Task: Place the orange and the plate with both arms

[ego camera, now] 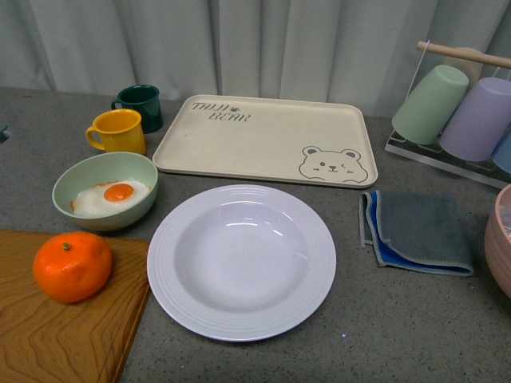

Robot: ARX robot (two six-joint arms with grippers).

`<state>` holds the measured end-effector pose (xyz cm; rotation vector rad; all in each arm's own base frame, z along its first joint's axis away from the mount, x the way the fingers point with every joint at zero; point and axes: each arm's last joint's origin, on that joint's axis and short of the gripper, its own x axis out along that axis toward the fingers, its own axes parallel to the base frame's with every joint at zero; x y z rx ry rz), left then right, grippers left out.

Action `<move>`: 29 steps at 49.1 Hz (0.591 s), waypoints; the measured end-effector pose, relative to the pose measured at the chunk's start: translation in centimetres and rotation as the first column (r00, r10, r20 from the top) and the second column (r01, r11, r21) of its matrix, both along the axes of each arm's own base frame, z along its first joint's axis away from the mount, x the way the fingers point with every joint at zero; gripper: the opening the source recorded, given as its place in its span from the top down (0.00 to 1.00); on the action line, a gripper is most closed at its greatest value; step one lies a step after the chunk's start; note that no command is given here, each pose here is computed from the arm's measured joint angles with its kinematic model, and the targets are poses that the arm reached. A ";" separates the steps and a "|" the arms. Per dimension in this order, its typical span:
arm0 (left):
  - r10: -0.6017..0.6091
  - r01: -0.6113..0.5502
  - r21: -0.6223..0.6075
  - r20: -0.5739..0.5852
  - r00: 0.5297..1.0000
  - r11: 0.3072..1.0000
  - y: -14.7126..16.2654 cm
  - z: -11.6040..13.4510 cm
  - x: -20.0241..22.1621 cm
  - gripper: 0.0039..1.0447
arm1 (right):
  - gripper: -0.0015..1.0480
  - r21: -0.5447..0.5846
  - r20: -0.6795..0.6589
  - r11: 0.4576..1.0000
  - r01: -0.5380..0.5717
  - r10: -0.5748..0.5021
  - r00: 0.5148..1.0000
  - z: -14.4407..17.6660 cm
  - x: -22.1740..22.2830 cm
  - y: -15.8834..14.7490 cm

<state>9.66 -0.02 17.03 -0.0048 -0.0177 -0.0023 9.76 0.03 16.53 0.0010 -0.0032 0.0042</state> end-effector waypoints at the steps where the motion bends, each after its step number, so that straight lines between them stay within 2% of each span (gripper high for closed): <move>1: 0.000 0.000 0.000 0.000 1.000 1.000 0.0 0.0 0.0 0.06 | 0.09 0.000 0.000 1.000 0.000 0.000 1.000 0.0 0.0 0.0; 29: 0.000 0.000 0.000 0.000 1.000 1.000 0.0 0.0 0.0 0.06 | 0.09 0.000 0.000 1.000 0.000 0.000 1.000 0.0 0.0 0.0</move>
